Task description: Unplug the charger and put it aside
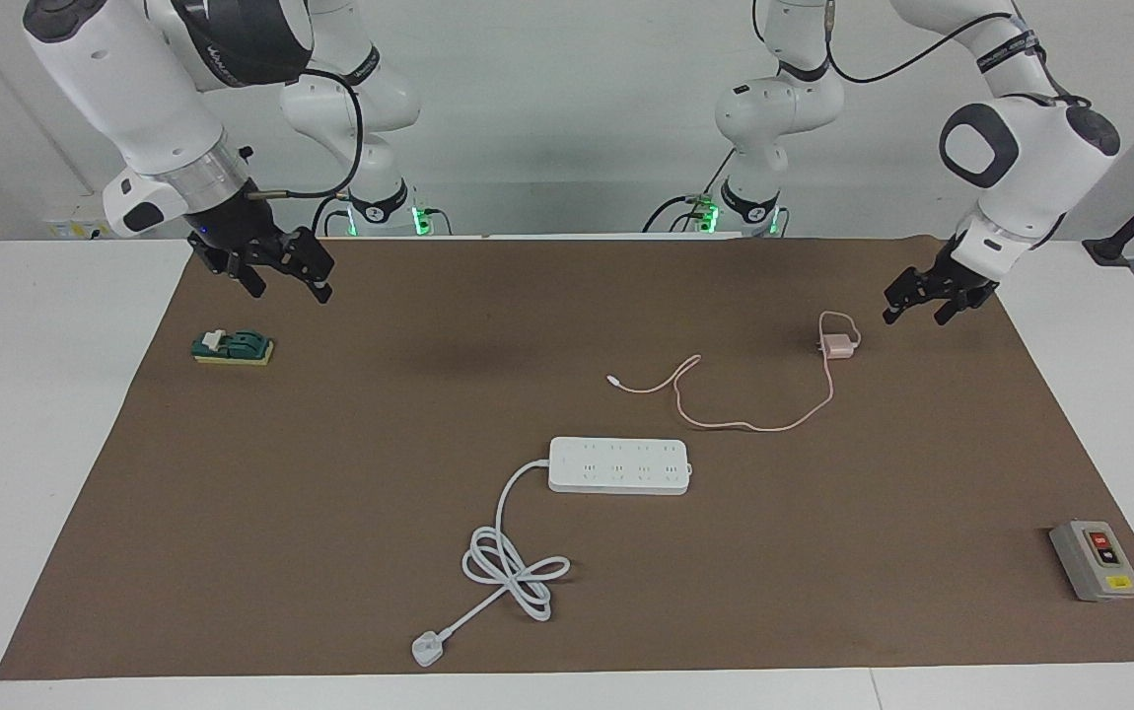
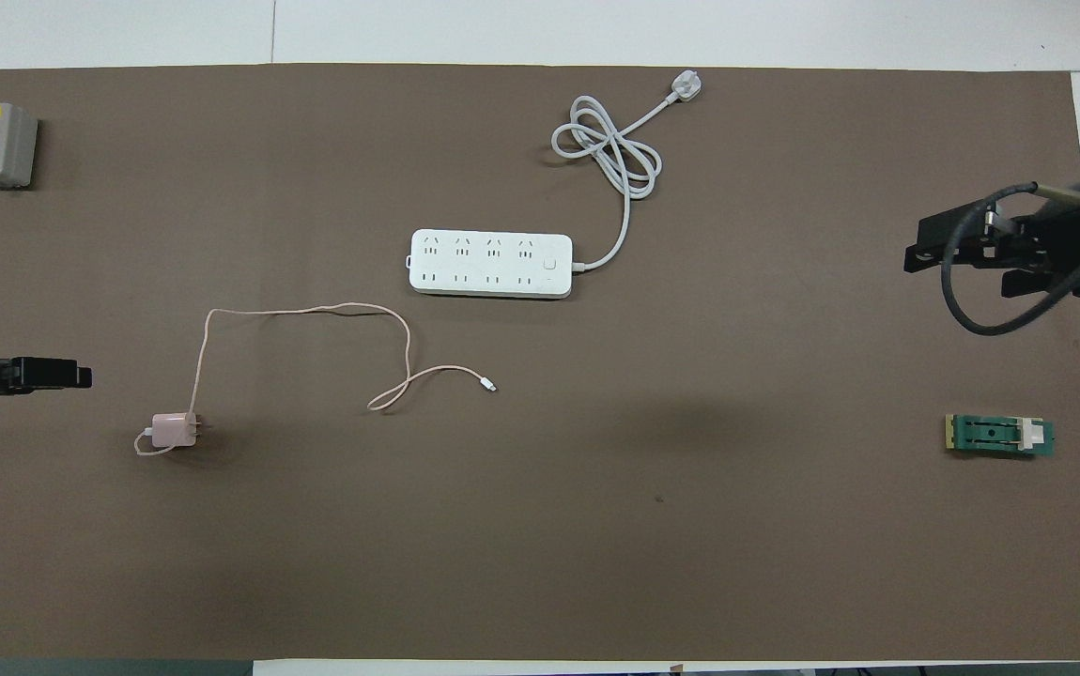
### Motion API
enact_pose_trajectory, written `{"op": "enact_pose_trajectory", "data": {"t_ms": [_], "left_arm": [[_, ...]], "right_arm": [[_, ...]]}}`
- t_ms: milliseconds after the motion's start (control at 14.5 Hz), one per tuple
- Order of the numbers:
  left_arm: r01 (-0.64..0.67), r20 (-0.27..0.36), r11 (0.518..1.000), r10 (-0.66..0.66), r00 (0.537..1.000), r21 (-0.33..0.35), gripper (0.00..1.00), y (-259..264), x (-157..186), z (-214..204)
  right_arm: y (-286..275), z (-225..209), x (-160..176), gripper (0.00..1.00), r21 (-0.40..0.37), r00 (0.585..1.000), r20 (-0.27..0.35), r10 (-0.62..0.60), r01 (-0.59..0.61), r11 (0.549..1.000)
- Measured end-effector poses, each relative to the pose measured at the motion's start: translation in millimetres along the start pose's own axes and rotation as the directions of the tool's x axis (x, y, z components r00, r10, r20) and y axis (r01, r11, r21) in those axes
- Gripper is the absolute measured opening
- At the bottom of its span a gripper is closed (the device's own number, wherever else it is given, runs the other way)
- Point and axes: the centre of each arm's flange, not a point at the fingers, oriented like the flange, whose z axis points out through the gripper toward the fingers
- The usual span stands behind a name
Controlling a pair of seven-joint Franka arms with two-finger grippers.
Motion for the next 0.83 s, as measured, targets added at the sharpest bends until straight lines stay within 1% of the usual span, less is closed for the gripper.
{"op": "enact_pose_trajectory", "data": {"t_ms": [138,414,552,690,828], "left_arm": [[0.024,0.014,1.0,-0.024,1.0,0.007,1.0,3.0,5.3,-30.5],[0.024,0.038,1.0,-0.025,0.999,0.014,1.0,10.1,8.3,-96.1],[0.001,0.06,0.997,-0.006,0.998,0.083,1.0,15.9,7.5,-126.6],[-0.015,0.068,0.993,0.007,0.998,0.121,1.0,38.6,12.5,-138.4],[-0.032,0.067,0.991,0.023,0.997,0.129,1.0,59.4,21.1,-137.7]], "right_arm": [[13.6,-15.9,-10.2,1.0,-0.013,0.999,0.005,-0.052,0.052,0.999],[29.8,-48.9,-25.0,1.0,-0.094,0.989,0.013,-0.147,0.147,0.985],[32.0,-62.1,-27.1,1.0,-0.108,0.987,0.017,-0.161,0.162,0.981],[35.1,-66.4,-24.5,1.0,-0.133,0.987,0.011,-0.159,0.159,0.978],[36.9,-63.2,-21.0,1.0,-0.147,0.988,0.017,-0.156,0.156,0.977]]}}
